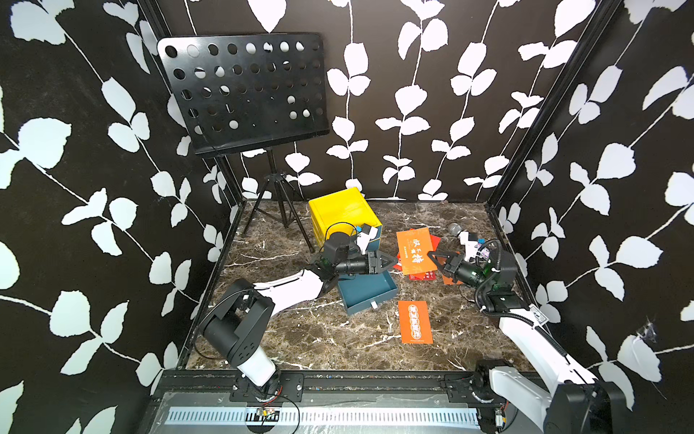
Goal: Take the postcards out of the drawer
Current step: Place the postcard at the center of the board.
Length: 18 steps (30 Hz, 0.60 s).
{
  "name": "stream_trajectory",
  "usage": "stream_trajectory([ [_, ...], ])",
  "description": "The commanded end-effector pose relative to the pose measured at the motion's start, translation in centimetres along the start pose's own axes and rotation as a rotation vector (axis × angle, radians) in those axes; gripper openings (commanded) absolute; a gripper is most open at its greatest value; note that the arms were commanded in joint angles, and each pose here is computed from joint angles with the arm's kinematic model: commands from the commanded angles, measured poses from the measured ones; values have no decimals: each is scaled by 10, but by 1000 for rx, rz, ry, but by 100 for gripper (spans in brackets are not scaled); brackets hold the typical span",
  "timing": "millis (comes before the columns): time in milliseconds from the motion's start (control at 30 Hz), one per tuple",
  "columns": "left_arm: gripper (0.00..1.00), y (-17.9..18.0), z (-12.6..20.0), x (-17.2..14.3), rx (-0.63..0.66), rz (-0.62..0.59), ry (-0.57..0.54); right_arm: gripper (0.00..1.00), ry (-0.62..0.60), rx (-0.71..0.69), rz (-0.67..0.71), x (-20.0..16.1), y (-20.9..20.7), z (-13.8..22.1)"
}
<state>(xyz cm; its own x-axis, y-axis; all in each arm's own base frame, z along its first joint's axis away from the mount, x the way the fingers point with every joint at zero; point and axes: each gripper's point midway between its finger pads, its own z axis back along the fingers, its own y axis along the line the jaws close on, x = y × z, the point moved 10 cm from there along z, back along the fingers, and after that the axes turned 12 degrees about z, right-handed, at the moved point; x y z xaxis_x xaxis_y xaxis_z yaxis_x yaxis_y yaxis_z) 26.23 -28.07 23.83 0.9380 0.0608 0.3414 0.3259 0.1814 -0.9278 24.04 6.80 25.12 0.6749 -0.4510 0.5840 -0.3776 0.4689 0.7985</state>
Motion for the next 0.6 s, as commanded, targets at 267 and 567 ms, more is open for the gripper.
stream_trajectory([
  [267, 15, -13, -6, 8, -75, -30, 16, 0, -36, 77, 33, 9, 11, 0],
  [567, 0, -18, -7, 12, -88, -34, 8, 0, -33, 86, 10, 6, 3, -3],
])
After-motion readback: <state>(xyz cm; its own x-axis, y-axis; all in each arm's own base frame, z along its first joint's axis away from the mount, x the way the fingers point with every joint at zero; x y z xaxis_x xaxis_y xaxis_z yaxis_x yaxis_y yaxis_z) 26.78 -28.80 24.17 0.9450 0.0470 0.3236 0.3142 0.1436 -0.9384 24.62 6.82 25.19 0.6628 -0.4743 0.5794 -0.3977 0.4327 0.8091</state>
